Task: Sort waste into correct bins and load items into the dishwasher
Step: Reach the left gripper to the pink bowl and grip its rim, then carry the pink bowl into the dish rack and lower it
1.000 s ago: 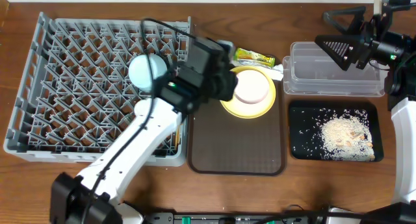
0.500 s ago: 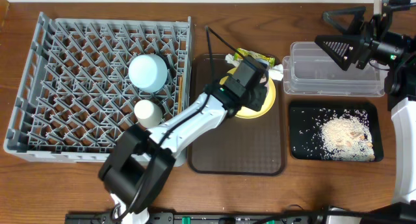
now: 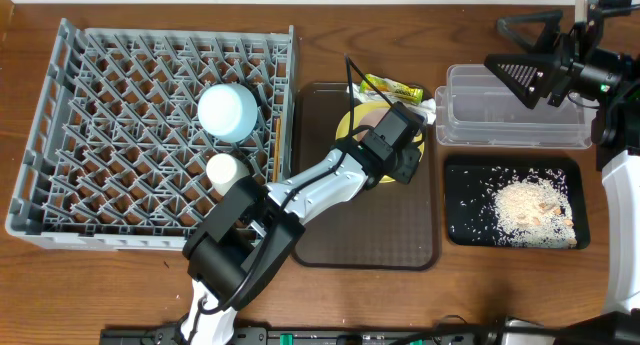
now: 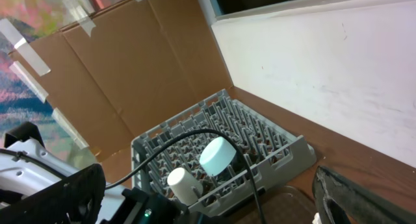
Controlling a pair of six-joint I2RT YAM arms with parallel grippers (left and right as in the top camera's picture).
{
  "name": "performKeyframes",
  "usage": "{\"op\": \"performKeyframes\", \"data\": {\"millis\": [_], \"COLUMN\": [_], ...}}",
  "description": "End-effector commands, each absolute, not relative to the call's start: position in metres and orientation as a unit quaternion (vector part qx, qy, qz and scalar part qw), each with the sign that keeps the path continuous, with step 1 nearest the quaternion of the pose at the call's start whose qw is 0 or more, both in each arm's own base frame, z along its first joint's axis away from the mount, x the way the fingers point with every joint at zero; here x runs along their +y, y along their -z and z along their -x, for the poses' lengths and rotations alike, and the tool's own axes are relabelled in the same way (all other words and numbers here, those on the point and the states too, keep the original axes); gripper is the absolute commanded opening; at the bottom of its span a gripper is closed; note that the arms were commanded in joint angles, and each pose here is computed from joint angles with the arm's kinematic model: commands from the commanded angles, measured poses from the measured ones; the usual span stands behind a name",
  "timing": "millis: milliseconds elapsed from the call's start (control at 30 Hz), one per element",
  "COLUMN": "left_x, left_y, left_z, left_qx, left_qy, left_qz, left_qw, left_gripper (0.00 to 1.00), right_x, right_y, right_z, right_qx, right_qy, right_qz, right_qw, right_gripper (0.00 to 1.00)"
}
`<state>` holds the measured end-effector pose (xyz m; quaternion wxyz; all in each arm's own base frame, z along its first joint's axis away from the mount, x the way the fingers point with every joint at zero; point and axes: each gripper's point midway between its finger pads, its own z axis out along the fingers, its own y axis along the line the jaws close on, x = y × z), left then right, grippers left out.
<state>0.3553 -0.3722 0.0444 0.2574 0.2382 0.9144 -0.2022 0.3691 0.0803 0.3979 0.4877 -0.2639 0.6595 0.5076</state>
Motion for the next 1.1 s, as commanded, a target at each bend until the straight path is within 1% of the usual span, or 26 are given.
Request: {"op": "performKeyframes", "data": {"millis": [0, 100, 133, 200, 367, 467, 567, 600, 767, 867, 900, 1000, 1067], "left_x": [-0.361, -0.355, -0.355, -0.355, -0.356, -0.358, -0.359, -0.358, -0.335, -0.305, -0.284, -0.247, -0.209], "left_y": [-0.042, -0.041, -0.041, -0.04, -0.045, -0.064, -0.098, -0.124, -0.21, -0.253, -0.272, -0.292, -0.307], "left_z": [-0.366, -0.37, -0.37, -0.37, -0.371, -0.373, -0.375, -0.376, -0.383, -0.39, -0.393, -0.395, -0.399], "left_qx": [0.918, 0.92, 0.92, 0.921, 0.919, 0.912, 0.901, 0.891, 0.86, 0.845, 0.842, 0.841, 0.839], "left_qy": [0.163, 0.145, 0.145, 0.145, 0.147, 0.157, 0.173, 0.185, 0.216, 0.222, 0.223, 0.248, 0.299], "left_qz": [-0.232, -0.225, -0.225, -0.225, -0.225, -0.223, -0.219, -0.214, -0.186, -0.158, -0.14, -0.121, -0.075], "left_qw": [0.277, 0.285, 0.285, 0.284, 0.289, 0.306, 0.333, 0.354, 0.424, 0.459, 0.471, 0.466, 0.448], "left_gripper": [0.28, 0.2, 0.19, 0.08, 0.08, 0.08, 0.08, 0.08, 0.08, 0.08, 0.08, 0.08, 0.08], "right_x": [0.078, 0.078, 0.078, 0.078, 0.078, 0.078, 0.078, 0.078, 0.078, 0.078, 0.078, 0.078, 0.078], "right_y": [-0.398, -0.398, -0.398, -0.398, -0.398, -0.398, -0.398, -0.398, -0.398, -0.398, -0.398, -0.398, -0.398], "right_z": [-0.37, -0.37, -0.37, -0.37, -0.37, -0.37, -0.37, -0.37, -0.37, -0.37, -0.37, -0.37, -0.37], "right_qx": [0.661, 0.661, 0.661, 0.661, 0.661, 0.661, 0.661, 0.661, 0.661, 0.661, 0.661, 0.661, 0.661], "right_qy": [-0.507, -0.507, -0.507, -0.507, -0.507, -0.507, -0.507, -0.507, -0.507, -0.507, -0.507, -0.507, -0.507], "right_qz": [0.261, 0.261, 0.261, 0.261, 0.261, 0.261, 0.261, 0.261, 0.261, 0.261, 0.261, 0.261, 0.261], "right_qw": [0.488, 0.488, 0.488, 0.488, 0.488, 0.488, 0.488, 0.488, 0.488, 0.488, 0.488, 0.488, 0.488], "right_gripper": [0.99, 0.99, 0.99, 0.99, 0.99, 0.99, 0.99, 0.99, 0.99, 0.99, 0.99, 0.99, 0.99]}}
